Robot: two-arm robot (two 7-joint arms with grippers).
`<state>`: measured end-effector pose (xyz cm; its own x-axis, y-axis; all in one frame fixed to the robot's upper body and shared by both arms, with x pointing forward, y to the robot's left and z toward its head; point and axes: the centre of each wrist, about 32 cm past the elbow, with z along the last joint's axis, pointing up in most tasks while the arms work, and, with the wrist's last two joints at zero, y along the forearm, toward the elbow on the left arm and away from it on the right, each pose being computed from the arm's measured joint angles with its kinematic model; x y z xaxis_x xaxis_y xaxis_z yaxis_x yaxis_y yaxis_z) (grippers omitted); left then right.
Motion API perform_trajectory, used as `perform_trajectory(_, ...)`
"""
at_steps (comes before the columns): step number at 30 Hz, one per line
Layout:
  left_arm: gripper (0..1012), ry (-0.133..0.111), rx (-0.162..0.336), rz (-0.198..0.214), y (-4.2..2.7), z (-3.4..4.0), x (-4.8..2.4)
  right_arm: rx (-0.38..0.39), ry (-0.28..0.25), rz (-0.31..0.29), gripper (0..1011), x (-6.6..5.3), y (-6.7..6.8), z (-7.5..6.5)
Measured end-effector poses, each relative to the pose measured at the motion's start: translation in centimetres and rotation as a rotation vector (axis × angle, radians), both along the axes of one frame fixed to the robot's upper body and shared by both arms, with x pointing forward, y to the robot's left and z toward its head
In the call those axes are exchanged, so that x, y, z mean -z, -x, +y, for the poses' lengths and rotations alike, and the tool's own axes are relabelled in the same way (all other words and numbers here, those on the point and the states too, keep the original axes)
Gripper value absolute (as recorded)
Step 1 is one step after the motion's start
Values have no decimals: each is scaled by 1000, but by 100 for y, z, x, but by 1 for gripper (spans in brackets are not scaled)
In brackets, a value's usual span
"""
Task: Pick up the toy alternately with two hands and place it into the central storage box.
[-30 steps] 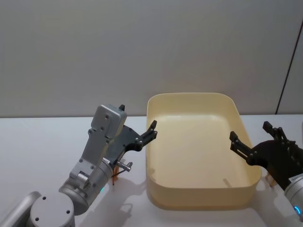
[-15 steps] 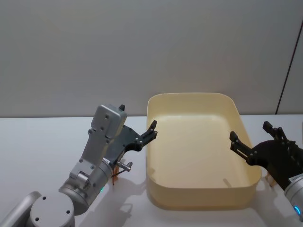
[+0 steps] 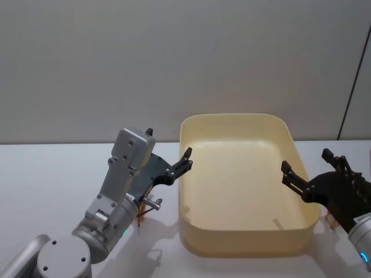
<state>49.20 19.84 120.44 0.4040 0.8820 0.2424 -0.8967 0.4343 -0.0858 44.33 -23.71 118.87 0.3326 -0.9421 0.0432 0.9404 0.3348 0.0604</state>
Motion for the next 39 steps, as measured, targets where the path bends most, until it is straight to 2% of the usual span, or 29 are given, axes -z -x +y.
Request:
perform_trajectory(31, 1001, 0, 0, 0, 0, 0, 0, 1, 1, 0, 1001, 1, 1, -4)
perform_trajectory(39, 1001, 0, 0, 0, 0, 0, 0, 24, 3, -5, 1001, -18, 44, -117)
